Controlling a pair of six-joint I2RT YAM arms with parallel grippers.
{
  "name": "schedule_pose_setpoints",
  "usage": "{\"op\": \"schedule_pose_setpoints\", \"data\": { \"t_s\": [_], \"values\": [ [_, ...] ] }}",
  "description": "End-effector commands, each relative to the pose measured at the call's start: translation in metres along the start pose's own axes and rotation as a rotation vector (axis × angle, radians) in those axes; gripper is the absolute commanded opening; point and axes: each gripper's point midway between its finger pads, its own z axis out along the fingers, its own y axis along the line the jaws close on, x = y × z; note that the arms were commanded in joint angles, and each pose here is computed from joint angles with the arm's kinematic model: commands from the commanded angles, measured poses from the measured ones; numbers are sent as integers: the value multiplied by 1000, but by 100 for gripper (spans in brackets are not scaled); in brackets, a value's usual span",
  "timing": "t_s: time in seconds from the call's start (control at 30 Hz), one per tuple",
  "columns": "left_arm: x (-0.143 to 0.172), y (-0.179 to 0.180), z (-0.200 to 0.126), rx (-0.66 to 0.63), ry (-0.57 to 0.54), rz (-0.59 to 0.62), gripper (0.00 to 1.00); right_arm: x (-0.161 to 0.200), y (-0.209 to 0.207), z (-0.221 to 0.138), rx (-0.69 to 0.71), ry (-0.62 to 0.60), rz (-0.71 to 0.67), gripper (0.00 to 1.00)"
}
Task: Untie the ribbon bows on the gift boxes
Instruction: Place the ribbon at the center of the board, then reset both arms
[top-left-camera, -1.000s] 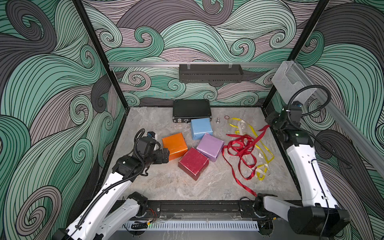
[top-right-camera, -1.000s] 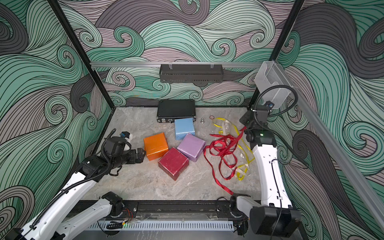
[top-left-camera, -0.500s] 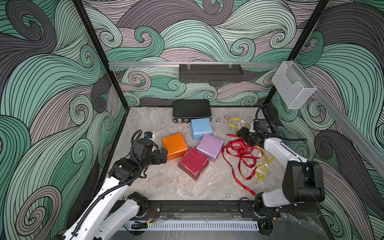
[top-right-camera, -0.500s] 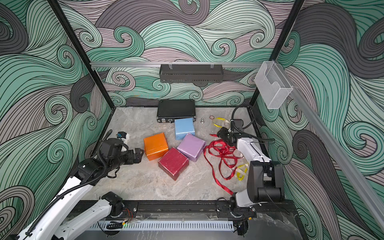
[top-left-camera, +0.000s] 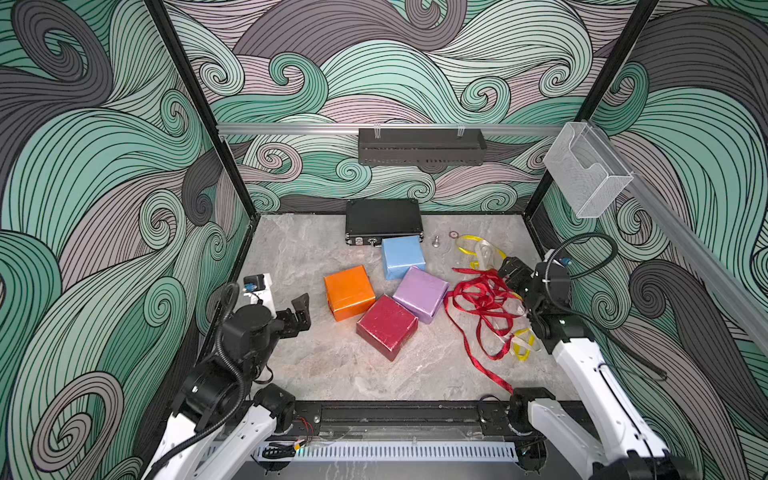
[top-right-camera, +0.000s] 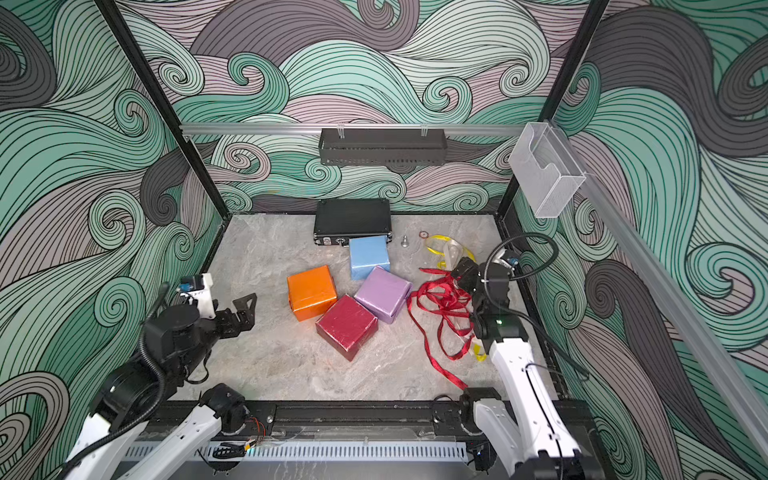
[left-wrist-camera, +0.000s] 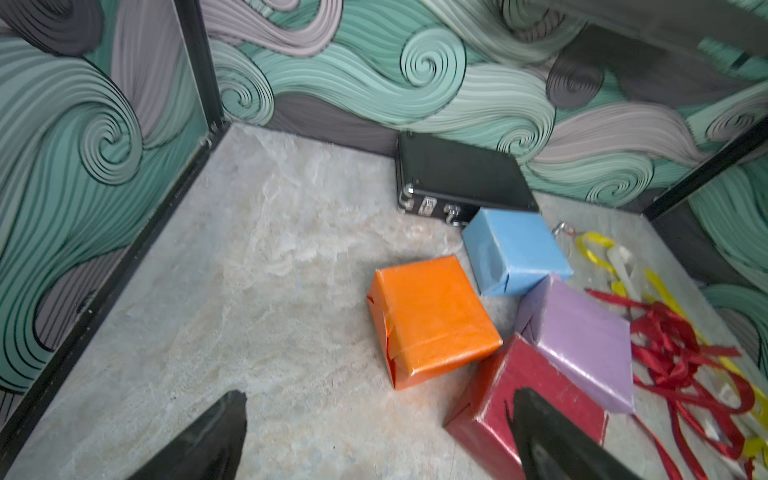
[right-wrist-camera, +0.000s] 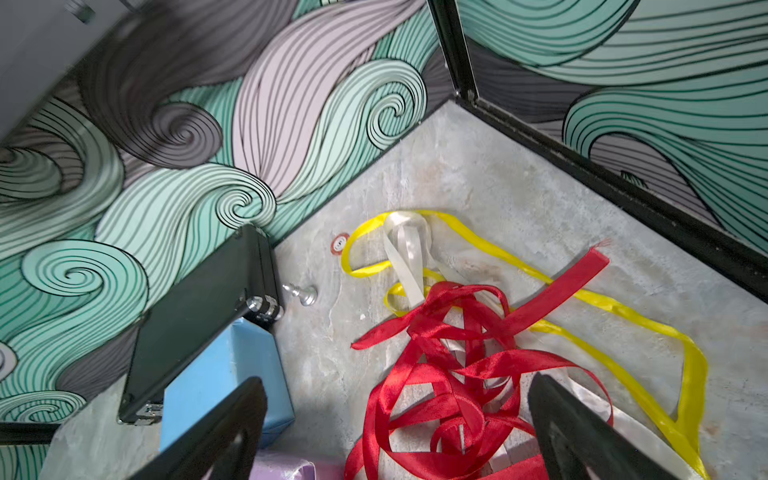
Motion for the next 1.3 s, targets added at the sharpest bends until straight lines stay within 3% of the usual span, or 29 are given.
{"op": "schedule_pose_setpoints", "data": {
  "t_s": [0.0, 0.13, 0.3, 0.43, 0.53, 0.6, 0.7, 0.8, 0.93, 1.1, 1.27],
  "values": [
    [-27, 4, -6, -40, -109, 9, 99, -9, 11, -17, -70, -92, -37, 99],
    [-55, -19, -3, 52, -220, 34, 99, -2, 32, -34, -138, -153, -180, 99],
    [-96, -34, 7, 64, -384, -38, 99, 22, 69, -18, -214, -121, -443, 99],
    [-110, -45, 48, -22, -358, 30, 99, 50, 76, 11, -234, -46, -605, 99],
    [-98, -34, 89, -101, -289, 46, 99, 70, 71, 26, -238, -50, -660, 99],
    [-87, -16, 113, -131, -279, -11, 99, 78, 64, 33, -236, -74, -678, 99],
    [-59, 39, 147, -230, -234, -167, 98, 85, 53, 43, -231, -100, -713, 99],
    [-19, 95, 166, -378, -165, -210, 99, 89, 31, 59, -169, -38, -681, 99],
    [3, 123, 171, -478, -178, -110, 99, 96, 4, 72, -123, -3, -623, 99],
    [37, 145, 185, -581, -24, -5, 99, 91, -15, 74, -40, -12, -602, 99],
    [54, 139, 203, -510, -14, 54, 99, 78, -21, 64, -40, -130, -574, 99]
  ]
}}
